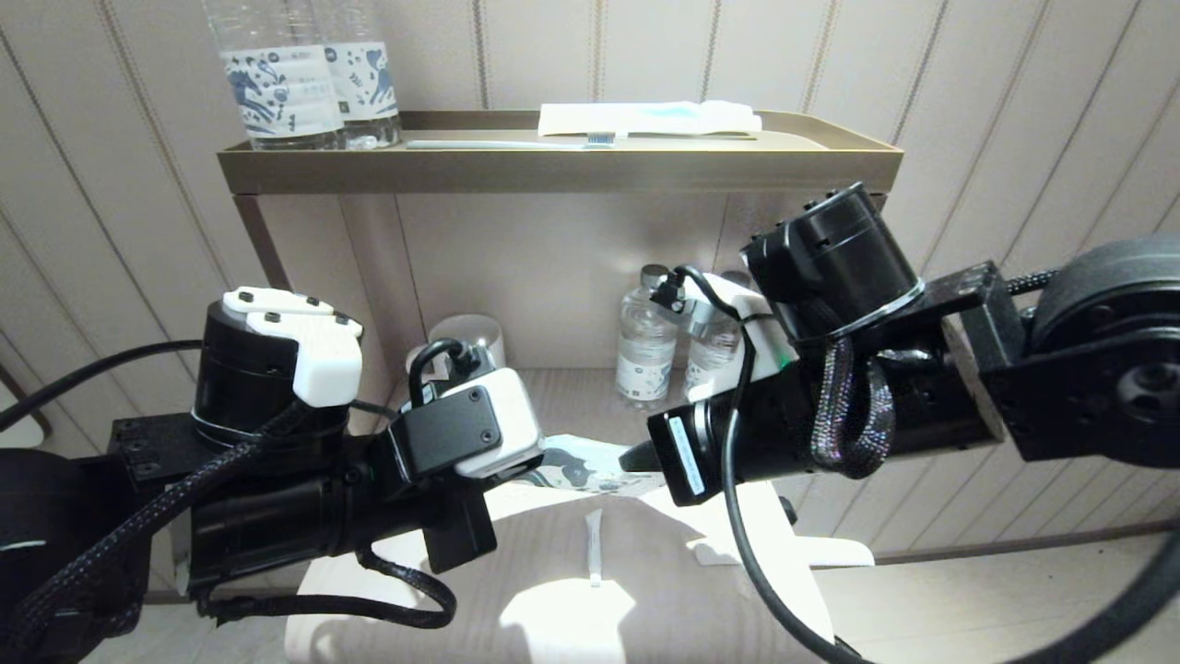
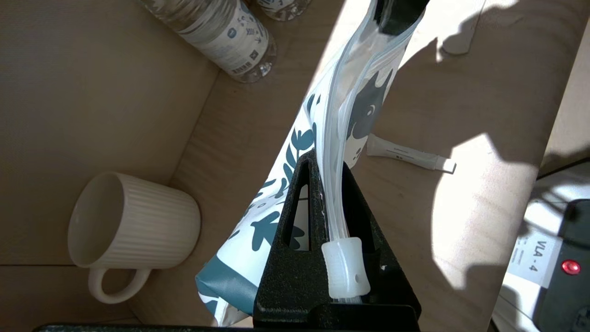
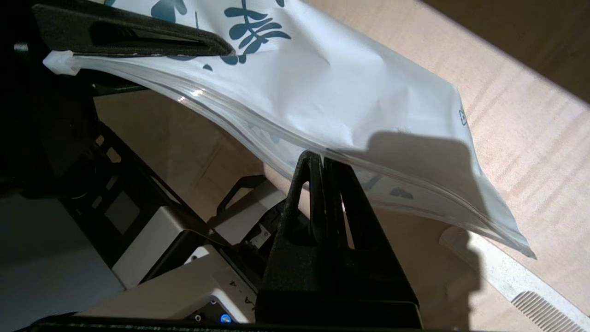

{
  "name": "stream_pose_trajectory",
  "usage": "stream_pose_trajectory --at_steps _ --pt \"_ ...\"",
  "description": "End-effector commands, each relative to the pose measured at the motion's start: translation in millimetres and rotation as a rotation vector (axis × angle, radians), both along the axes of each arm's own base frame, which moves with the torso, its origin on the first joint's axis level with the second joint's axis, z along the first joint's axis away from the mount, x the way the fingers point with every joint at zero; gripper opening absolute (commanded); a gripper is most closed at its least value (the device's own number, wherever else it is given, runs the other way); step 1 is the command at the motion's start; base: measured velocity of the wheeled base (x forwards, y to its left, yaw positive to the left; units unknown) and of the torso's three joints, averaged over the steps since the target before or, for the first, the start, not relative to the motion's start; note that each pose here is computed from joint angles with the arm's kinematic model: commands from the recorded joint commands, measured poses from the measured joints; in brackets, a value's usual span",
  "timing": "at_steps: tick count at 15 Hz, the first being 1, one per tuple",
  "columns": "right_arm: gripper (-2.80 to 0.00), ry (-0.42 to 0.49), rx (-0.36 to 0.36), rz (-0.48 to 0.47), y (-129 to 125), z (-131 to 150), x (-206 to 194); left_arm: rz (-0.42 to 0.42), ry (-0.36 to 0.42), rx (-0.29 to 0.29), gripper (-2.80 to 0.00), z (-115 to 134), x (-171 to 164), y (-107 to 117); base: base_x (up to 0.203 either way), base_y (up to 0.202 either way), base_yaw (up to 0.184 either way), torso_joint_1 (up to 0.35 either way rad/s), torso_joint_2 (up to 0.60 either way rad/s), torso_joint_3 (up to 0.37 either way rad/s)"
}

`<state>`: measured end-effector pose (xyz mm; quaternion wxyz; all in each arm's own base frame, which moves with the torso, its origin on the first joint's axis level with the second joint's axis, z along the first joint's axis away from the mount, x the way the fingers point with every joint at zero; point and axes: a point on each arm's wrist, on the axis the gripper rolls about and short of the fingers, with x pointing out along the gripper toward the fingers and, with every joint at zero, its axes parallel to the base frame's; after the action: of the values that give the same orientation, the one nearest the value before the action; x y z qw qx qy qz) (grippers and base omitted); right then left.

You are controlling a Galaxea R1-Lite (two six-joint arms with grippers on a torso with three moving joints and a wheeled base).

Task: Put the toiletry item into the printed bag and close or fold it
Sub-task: Pick up the comb

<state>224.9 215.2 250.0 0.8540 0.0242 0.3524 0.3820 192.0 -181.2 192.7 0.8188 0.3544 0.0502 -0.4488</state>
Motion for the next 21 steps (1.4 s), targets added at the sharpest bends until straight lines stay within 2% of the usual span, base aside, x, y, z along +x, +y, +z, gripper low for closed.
stream_pose_trajectory --at_steps 1,7,11,13,17,21 --pt "-2.8 0.01 -0.008 -0.007 5.7 -9.3 9.9 -0.002 -0.002 0.003 -2.8 -0.7 1.0 -1.0 0.0 0.0 0.0 0.0 0.0 0.0" --pt "-2.8 0.033 -0.027 0.007 22.4 -22.3 20.4 -0.004 -0.006 -0.003 -2.8 1.6 3.0 -3.4 0.0 0.0 0.0 0.0 0.0 0.0" --pt "-2.8 0.03 -0.01 0.074 53.6 -21.0 12.5 -0.023 0.001 -0.004 -2.8 0.4 0.6 -8.0 0.0 0.0 0.0 0.0 0.0 0.0" --pt "-2.8 0.046 -0.018 0.078 59.1 -26.9 13.2 -0.022 -0.005 -0.01 -2.8 2.5 1.2 -8.5 0.0 0.0 0.0 0.0 0.0 0.0" --pt "-2.8 0.06 -0.013 0.068 59.3 -27.8 13.6 -0.015 0.006 -0.022 -2.8 3.4 1.7 -9.1 0.0 0.0 0.0 0.0 0.0 0.0" --pt "-2.8 0.011 0.024 0.046 39.7 -4.2 6.3 -0.004 0.021 -0.035 -2.8 3.2 2.0 -8.8 0.0 0.0 0.0 0.0 0.0 0.0"
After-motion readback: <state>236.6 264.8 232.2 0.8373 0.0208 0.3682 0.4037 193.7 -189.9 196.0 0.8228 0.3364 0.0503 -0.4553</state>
